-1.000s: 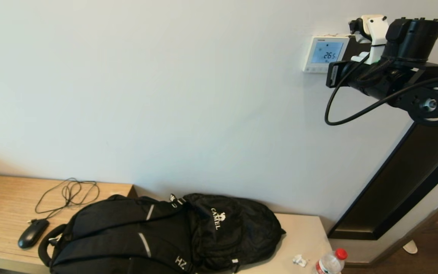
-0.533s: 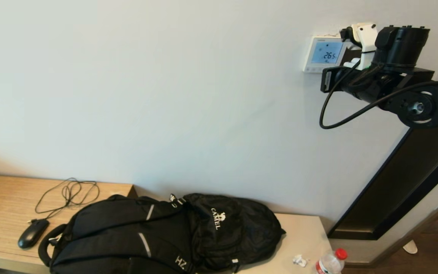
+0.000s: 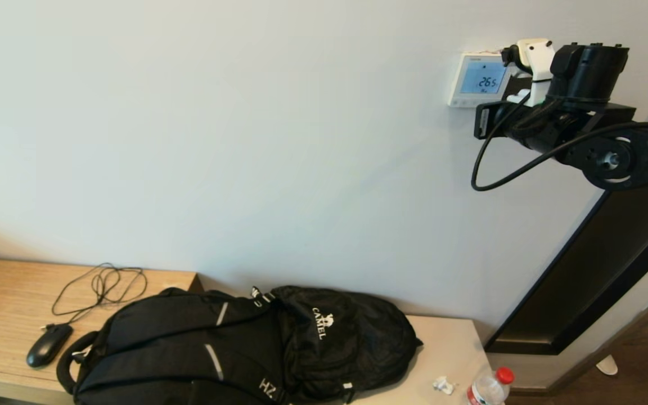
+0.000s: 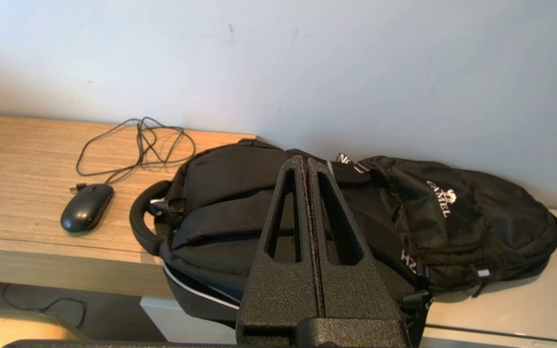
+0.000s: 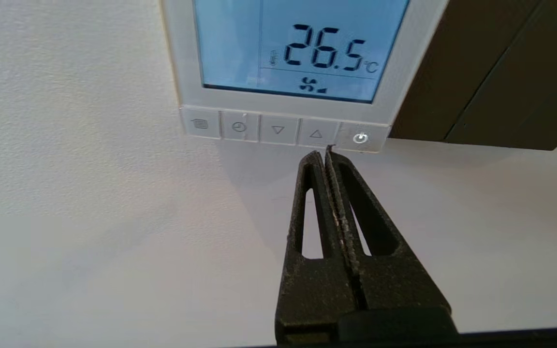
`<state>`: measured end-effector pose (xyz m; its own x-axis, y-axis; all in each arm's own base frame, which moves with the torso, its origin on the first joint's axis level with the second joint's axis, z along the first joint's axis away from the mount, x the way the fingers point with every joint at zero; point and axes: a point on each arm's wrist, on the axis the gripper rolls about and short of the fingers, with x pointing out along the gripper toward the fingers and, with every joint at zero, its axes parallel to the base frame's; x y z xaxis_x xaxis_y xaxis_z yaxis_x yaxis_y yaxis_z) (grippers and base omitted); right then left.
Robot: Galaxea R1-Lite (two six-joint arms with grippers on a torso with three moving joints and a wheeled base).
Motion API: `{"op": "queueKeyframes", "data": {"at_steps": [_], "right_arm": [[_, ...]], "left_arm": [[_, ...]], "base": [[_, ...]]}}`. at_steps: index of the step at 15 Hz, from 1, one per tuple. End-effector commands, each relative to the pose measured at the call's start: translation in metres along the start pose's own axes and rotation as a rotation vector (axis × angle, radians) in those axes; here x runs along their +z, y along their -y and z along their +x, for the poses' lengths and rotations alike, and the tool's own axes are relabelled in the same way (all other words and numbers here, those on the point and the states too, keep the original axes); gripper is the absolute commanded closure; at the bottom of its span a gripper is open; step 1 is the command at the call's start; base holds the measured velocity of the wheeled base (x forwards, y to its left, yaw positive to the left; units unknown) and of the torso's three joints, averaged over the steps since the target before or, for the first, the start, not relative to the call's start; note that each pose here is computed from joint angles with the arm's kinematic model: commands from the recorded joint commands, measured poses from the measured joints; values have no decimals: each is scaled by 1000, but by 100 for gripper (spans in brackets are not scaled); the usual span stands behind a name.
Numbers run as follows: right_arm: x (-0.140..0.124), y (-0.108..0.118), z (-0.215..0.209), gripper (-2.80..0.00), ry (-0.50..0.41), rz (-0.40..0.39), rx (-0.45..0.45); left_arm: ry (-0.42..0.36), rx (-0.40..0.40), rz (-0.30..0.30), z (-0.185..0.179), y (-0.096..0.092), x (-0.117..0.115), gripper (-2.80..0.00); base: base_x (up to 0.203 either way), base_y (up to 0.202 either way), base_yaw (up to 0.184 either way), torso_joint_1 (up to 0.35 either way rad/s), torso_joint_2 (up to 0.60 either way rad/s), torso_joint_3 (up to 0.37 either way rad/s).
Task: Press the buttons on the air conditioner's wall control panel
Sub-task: Press the temperature increase button
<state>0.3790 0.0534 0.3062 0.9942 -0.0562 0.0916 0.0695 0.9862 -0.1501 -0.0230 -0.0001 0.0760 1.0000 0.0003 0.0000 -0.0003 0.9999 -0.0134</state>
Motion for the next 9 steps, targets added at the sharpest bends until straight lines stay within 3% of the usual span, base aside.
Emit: {"op": "queueKeyframes", "data": {"at_steps": [1,9], "right_arm": [[-1,1,2,0,0,-1,-6],[-2,-1,9,0,5,-1,-4]], "left_arm": [[2,0,0,0,0,0,0],[2,0,0,0,0,0,0]], "base": [[0,0,0,0,0,0],[0,0,0,0,0,0]]}}
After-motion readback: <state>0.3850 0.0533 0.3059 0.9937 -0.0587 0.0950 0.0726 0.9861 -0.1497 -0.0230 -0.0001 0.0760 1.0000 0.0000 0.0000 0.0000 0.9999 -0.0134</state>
